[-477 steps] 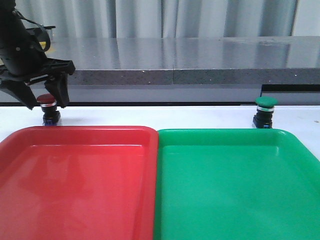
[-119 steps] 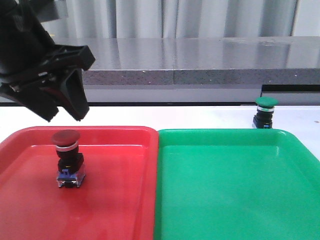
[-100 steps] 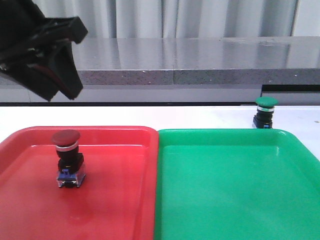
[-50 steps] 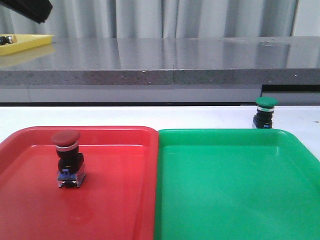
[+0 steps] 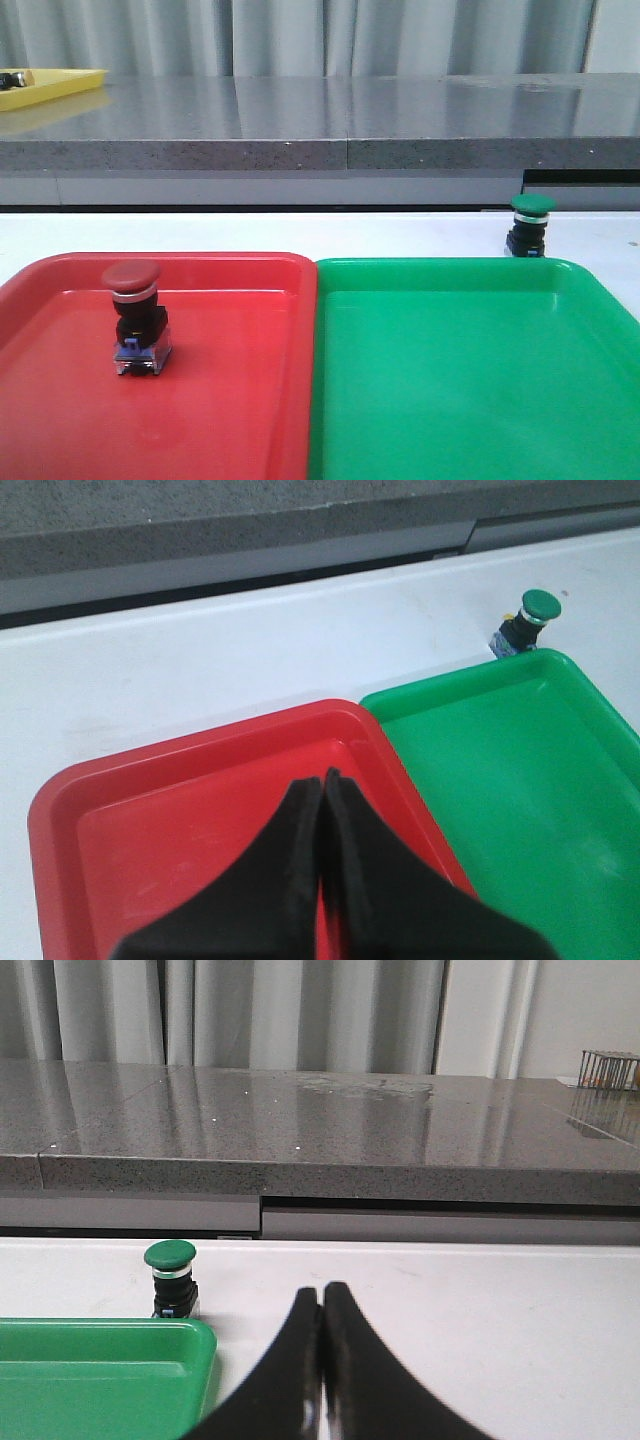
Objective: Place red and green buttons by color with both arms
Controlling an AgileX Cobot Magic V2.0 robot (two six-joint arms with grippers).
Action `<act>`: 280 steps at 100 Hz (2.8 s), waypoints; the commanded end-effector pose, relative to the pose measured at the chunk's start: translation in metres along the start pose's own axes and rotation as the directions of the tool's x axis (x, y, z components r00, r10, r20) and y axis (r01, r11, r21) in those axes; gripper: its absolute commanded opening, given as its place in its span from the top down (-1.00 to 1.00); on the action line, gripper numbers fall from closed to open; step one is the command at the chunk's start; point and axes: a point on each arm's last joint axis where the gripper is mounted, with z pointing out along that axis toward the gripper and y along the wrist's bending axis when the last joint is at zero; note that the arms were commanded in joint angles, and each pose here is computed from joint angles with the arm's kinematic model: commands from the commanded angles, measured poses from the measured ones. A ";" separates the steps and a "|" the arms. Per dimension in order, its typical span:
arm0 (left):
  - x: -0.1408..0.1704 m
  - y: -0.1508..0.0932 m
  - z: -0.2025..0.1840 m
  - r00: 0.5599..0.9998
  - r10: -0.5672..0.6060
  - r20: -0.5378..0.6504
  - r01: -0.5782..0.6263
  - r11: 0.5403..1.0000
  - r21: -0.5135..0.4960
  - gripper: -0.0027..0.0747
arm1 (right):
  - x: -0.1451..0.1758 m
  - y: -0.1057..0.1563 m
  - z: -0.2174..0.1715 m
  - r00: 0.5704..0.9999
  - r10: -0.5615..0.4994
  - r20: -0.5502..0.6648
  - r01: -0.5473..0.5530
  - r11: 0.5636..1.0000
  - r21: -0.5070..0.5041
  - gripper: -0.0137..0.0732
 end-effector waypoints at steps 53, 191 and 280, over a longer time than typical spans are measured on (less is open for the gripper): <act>0.035 0.027 -0.037 0.945 0.110 0.308 -0.063 0.985 -0.159 0.98 | -0.015 0.001 -0.002 0.993 -0.009 0.114 0.010 1.000 -0.014 0.83; 0.157 0.060 -0.061 0.759 0.199 0.620 0.065 0.924 -0.376 0.98 | -0.015 0.001 -0.002 0.994 -0.009 0.113 0.010 1.000 -0.014 0.83; 0.157 0.060 -0.061 0.759 0.199 0.620 0.065 0.924 -0.376 0.98 | -0.015 0.001 -0.002 0.994 -0.009 0.113 0.010 1.000 -0.014 0.83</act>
